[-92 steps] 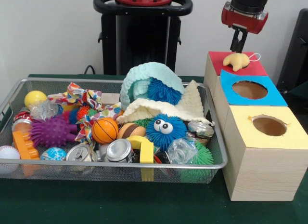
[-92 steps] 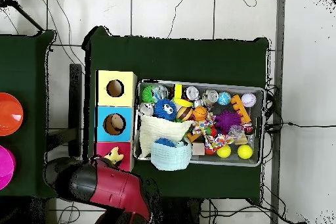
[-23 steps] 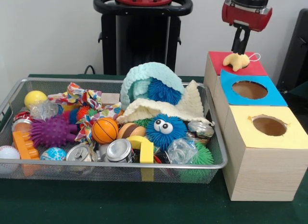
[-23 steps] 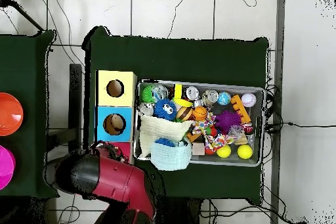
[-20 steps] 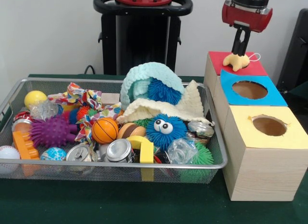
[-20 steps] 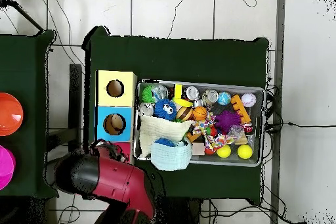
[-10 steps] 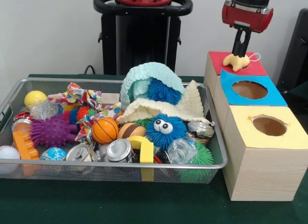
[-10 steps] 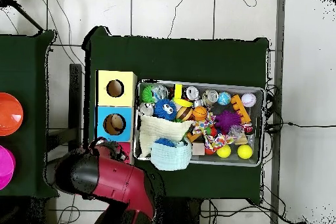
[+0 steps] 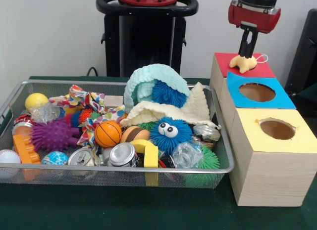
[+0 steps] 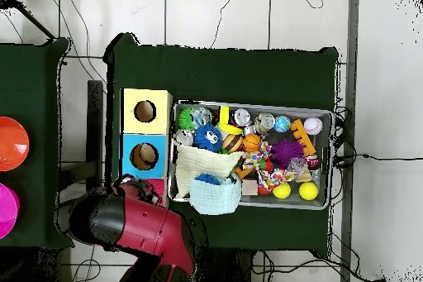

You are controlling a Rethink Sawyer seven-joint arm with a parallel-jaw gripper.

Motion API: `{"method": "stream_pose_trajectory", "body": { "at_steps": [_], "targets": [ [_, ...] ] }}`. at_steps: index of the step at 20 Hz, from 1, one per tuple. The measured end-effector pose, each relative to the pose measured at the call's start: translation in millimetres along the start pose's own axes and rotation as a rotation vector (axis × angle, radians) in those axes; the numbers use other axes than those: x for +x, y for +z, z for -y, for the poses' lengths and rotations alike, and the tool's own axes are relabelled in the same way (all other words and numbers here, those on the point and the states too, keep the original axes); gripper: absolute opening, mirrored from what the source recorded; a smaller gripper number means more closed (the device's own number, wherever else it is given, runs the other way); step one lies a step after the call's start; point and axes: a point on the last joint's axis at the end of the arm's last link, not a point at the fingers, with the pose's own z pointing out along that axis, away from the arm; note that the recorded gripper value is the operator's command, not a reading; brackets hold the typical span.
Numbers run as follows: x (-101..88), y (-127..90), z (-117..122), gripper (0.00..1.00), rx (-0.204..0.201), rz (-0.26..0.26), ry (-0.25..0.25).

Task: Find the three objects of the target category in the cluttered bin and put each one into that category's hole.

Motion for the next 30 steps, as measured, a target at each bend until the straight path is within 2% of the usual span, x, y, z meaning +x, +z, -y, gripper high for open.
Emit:
{"method": "stream_pose_trajectory", "body": {
  "at_steps": [8,30],
  "targets": [
    [7.3,4.5,7.4,0.00,0.014,-0.016,0.004],
    [10.1,5.4,8.3,0.00,0.017,-0.020,0.003]
  ]
}}
